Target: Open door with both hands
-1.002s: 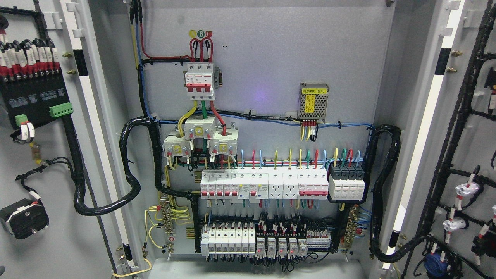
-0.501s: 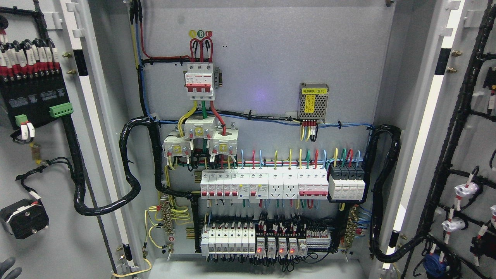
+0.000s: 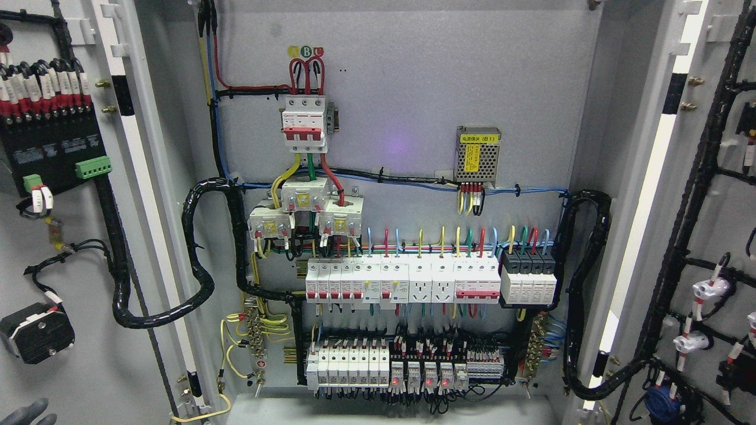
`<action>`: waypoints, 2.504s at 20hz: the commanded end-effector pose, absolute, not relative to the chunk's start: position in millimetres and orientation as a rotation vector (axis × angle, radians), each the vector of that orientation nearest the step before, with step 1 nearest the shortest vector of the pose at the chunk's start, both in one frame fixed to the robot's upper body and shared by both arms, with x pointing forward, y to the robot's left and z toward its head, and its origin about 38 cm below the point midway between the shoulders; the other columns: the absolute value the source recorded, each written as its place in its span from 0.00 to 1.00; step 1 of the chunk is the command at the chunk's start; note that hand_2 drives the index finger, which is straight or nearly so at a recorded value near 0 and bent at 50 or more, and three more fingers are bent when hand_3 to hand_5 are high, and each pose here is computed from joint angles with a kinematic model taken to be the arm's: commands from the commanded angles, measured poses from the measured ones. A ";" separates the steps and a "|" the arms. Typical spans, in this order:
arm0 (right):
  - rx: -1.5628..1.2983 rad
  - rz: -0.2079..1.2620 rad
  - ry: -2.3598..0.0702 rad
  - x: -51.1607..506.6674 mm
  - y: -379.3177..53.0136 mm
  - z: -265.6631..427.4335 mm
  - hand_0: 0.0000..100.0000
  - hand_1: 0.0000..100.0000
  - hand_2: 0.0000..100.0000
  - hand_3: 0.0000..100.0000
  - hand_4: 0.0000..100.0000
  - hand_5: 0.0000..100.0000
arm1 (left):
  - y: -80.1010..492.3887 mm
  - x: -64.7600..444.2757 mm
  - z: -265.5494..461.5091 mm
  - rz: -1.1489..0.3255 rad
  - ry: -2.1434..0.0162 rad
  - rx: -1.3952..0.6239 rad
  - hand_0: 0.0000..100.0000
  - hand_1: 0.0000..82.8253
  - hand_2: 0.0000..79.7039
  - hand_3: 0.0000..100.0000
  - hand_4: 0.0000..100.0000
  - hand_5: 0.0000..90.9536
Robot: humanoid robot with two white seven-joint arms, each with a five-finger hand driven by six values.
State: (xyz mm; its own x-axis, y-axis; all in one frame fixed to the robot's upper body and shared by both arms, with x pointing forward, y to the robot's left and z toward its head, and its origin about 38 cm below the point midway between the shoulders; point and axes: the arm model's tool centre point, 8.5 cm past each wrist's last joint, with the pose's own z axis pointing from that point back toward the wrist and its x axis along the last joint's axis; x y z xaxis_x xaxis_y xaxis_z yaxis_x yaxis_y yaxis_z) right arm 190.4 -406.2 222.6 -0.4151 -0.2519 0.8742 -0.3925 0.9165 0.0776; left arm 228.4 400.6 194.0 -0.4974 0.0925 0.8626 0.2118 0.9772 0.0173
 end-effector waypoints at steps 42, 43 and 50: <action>0.405 -0.048 -1.131 104.0 -328.3 -116.3 0.00 0.00 0.00 0.00 0.00 0.00 | 377.9 18.7 -141.9 0.189 -1.036 -0.075 0.00 0.00 0.00 0.00 0.00 0.00; 0.389 -0.045 -1.104 99.7 -328.7 -124.9 0.00 0.00 0.00 0.00 0.00 0.00 | 379.2 14.1 -144.1 0.190 -1.022 -0.069 0.00 0.00 0.00 0.00 0.00 0.00; 0.293 -0.096 -0.916 69.5 -338.9 -175.8 0.00 0.00 0.00 0.00 0.00 0.00 | 379.6 -17.6 -166.8 0.201 -0.901 -0.029 0.00 0.00 0.00 0.00 0.00 0.00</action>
